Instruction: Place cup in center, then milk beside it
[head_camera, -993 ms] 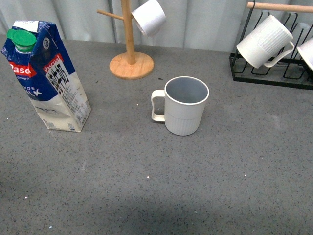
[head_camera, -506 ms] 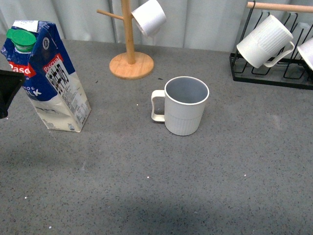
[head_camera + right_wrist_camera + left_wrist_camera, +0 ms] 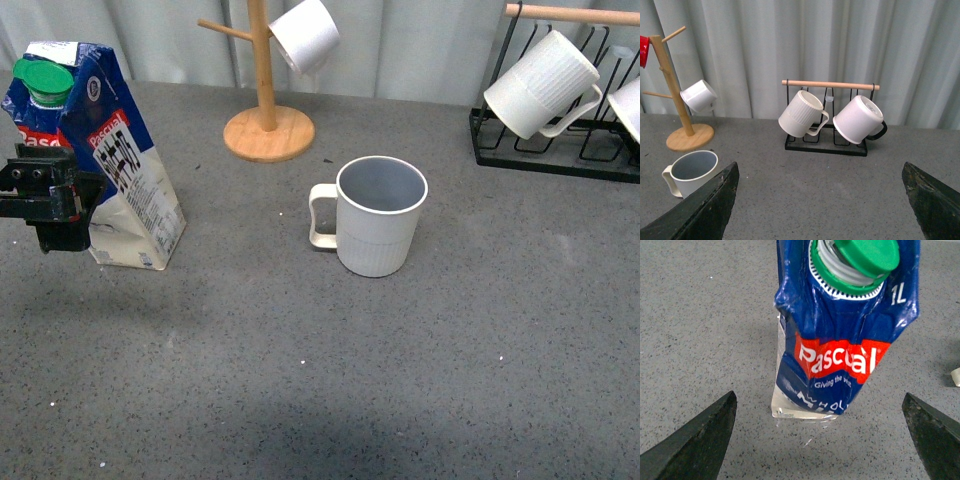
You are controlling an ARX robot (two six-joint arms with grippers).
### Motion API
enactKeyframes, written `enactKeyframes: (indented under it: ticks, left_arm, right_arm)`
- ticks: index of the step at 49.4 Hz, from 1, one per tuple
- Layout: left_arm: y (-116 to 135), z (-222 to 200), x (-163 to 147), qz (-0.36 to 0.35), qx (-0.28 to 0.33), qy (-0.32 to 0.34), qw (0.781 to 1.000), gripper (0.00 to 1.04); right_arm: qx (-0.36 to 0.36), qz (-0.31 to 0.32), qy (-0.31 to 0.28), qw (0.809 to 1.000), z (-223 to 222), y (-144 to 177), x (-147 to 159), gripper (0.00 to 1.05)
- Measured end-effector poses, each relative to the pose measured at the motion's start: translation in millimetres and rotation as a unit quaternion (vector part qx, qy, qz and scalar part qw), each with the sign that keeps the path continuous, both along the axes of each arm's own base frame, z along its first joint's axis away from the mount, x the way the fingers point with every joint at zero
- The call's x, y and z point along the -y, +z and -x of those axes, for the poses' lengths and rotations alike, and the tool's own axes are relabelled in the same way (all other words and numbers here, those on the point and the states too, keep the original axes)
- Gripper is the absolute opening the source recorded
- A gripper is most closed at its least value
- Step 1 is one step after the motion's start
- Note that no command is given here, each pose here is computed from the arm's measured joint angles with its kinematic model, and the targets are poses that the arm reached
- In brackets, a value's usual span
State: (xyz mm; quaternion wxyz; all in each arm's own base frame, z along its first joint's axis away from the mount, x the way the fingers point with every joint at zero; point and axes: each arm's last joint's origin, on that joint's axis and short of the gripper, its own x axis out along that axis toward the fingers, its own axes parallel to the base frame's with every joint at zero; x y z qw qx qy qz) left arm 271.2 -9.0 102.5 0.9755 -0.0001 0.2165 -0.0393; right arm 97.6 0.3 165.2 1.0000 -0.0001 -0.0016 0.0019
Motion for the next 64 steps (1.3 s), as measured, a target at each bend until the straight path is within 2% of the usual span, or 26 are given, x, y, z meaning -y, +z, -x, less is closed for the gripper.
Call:
enactKeyframes:
  ticks: [13,18,39,40,44,51,56,64]
  left_arm:
    - [-1,-14,-1,-0.001,0.000,-0.002,1.000,0.98]
    - [-1,-20,0,0.027,-0.011,-0.027,0.999,0.98]
    - [-5,-42,-15,0.029,-0.009,0.006,1.000,0.98]
    - [-5,-42,-15,0.029,-0.008,0.006,1.000,0.96]
    - [-5,-42,-15,0.030,-0.008,0.007,1.000,0.79]
    - [-3,-42,-14,0.029,-0.004,0.009,1.000,0.59]
    - [4,-41,-10,0.035,0.006,0.012,0.999,0.39]
    - [17,-39,4,0.040,0.027,0.013,0.999,0.15]
  right_arm:
    - [0.000,0.000,0.000,1.000,0,0,0,0.95]
    - [0.000,0.000,0.000,1.000,0,0,0,0.95]
    - [0.000,0.000,0.000,1.000,0,0,0,0.95]
    - [0.000,0.000,0.000,1.000,0,0,0,0.95]
    - [0.000,0.000,0.000,1.000,0,0,0,0.95]
    - [0.000,0.000,0.000,1.000,0,0,0,0.95]
    - [0.000,0.000,0.000,1.000,0,0,0,0.95]
    - [0.000,0.000,0.000,1.000,0,0,0,0.95]
